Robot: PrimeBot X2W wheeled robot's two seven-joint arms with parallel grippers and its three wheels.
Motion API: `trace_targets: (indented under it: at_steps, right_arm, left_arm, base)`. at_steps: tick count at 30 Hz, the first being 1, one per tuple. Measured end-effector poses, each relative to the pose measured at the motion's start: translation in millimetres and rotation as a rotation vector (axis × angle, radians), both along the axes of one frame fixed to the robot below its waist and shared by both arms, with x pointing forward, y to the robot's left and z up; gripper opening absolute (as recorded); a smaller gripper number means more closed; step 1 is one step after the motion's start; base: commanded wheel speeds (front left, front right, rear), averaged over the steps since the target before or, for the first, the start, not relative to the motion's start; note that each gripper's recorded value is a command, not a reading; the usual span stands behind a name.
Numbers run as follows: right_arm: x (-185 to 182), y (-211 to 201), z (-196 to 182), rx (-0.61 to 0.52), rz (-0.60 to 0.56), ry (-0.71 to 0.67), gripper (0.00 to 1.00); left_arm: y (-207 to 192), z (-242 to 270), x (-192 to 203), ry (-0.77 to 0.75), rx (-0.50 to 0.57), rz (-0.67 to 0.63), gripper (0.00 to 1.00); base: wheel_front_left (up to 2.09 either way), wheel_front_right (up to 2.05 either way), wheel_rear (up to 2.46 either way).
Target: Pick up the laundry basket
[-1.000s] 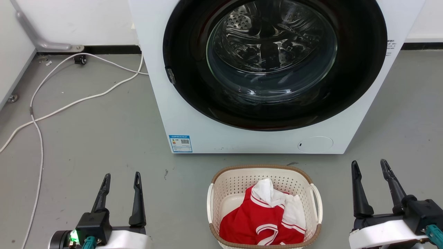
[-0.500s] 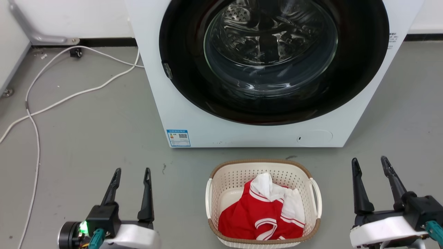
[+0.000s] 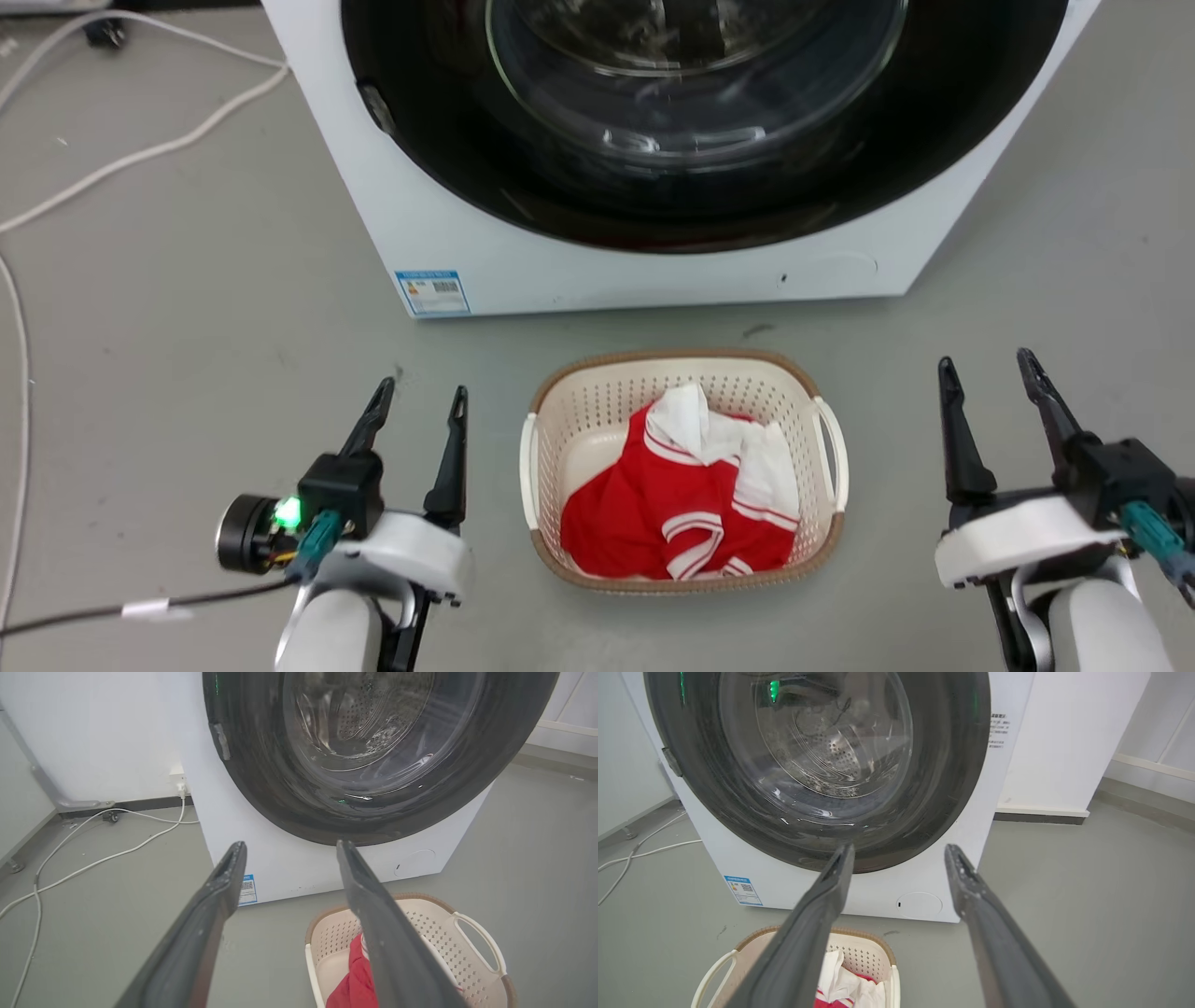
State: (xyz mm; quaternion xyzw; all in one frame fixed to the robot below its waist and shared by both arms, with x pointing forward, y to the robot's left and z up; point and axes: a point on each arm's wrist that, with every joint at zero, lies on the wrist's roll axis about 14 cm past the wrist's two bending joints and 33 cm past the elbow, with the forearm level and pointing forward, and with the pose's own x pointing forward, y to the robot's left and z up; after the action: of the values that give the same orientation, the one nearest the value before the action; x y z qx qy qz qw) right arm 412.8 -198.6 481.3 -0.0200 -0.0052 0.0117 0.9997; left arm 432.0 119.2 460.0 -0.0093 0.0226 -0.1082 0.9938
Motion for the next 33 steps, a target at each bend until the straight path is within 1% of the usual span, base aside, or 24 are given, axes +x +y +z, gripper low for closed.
trace_targets:
  at_steps: [5, 14, 19, 21, 24, 30, 31, 32, 33]
  right_arm:
    - [20, -1, -25, -0.03, 0.004, 0.07, 1.0]
    - [47, -1, -84, -0.054, 0.02, 0.225, 1.0]
    - [54, 6, -123, -0.07, 0.05, 0.33, 1.0]
    - [56, 8, -129, -0.074, 0.057, 0.346, 1.0]
    - [59, 11, -157, -0.081, 0.075, 0.419, 1.0]
    - [61, 13, -198, -0.084, 0.089, 0.527, 1.0]
    - [61, 13, -198, -0.084, 0.089, 0.527, 1.0]
    - [58, 12, -212, -0.085, 0.088, 0.569, 1.0]
    - [57, 12, -218, -0.086, 0.09, 0.586, 1.0]
  left_arm:
    - [-14, -40, 20, 0.11, 0.007, -0.056, 1.0]
    - [-32, -109, 44, 0.293, 0.044, -0.14, 1.0]
    - [-38, -150, 45, 0.408, 0.06, -0.171, 1.0]
    - [-38, -157, 46, 0.428, 0.061, -0.174, 1.0]
    - [-40, -184, 44, 0.508, 0.067, -0.184, 1.0]
    - [-46, -217, 43, 0.6, 0.061, -0.206, 1.0]
    - [-46, -217, 43, 0.6, 0.061, -0.206, 1.0]
    - [-49, -224, 44, 0.618, 0.058, -0.215, 1.0]
    - [-51, -227, 45, 0.625, 0.058, -0.221, 1.0]
  base:
    - [0.0, 0.0, 0.0]
    - [0.0, 0.0, 0.0]
    - [0.0, 0.0, 0.0]
    - [0.0, 0.0, 0.0]
    - [0.0, 0.0, 0.0]
    - [0.0, 0.0, 0.0]
    - [0.0, 0.0, 0.0]
    - [0.0, 0.0, 0.0]
    - [0.0, 0.0, 0.0]
